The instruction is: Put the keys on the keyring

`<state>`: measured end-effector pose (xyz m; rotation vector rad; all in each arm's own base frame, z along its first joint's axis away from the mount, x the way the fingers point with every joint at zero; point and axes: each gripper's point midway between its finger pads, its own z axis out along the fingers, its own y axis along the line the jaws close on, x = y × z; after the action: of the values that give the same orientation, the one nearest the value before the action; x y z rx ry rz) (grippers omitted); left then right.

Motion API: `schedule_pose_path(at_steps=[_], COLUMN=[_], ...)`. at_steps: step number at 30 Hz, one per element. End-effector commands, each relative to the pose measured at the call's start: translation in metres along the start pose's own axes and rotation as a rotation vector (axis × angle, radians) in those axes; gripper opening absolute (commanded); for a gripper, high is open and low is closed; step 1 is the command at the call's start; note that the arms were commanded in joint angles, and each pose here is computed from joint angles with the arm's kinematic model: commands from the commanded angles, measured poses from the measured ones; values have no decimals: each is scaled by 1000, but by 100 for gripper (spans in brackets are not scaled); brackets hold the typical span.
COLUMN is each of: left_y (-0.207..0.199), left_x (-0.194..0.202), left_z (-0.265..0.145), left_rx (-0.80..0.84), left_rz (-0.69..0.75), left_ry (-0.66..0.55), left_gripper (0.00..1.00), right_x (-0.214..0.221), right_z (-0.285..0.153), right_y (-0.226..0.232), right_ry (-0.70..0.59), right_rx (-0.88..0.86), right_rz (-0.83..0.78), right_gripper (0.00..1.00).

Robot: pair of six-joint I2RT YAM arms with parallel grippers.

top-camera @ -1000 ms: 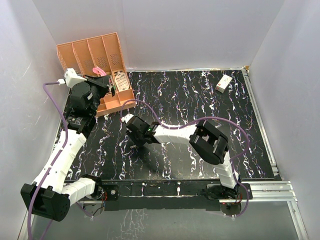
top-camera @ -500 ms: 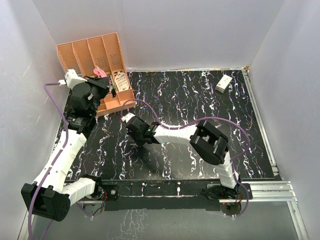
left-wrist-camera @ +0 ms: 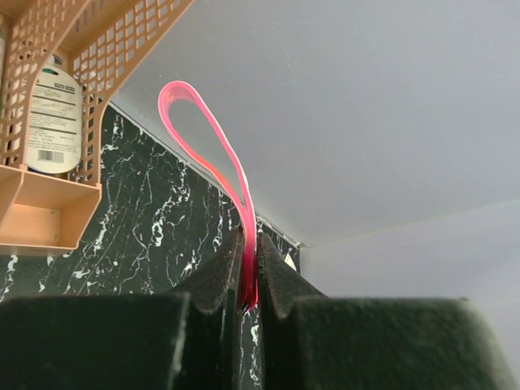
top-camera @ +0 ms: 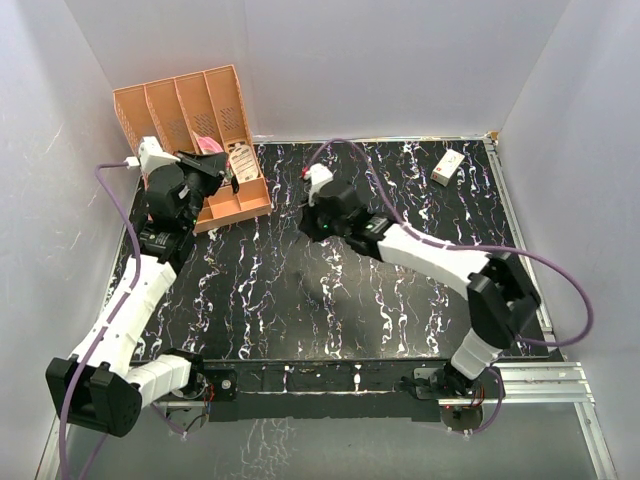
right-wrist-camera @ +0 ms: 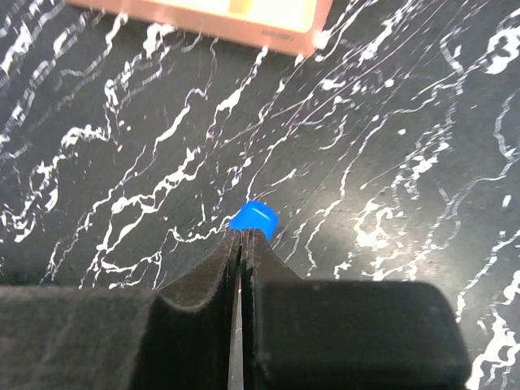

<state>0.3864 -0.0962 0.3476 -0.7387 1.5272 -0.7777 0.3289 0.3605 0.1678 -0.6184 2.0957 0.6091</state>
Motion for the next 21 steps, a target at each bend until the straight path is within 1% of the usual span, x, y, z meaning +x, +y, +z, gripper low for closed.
schedule_pose_path(at_steps=[1,6,9,13,16,21], left_y=[-19,-27,-33,-37,-42,-54], left_x=[2,12,15,17,21,34], left_z=[3,11,14,17,19,20], left_rx=[94,144,167,182,197,228], left_rz=[-36,-88,-108,-117,-128,-136], left_ry=[21,60,75,83,95,121], left_gripper=[0,0,0,0,0,0], right_x=[-55,-78,-88,-94,-96,-102], right_z=[-30,-51,-64,-81,-89,-99], right_y=[1,-17,-24,-17,-9,-4], right_ry=[-227,-370,-444,-549,-578,-618], right_rx=[-143,-233,-321,-446,-531,-651], right_rz=[-3,14,37,-12,-47,-19], right_gripper=[0,0,0,0,0,0])
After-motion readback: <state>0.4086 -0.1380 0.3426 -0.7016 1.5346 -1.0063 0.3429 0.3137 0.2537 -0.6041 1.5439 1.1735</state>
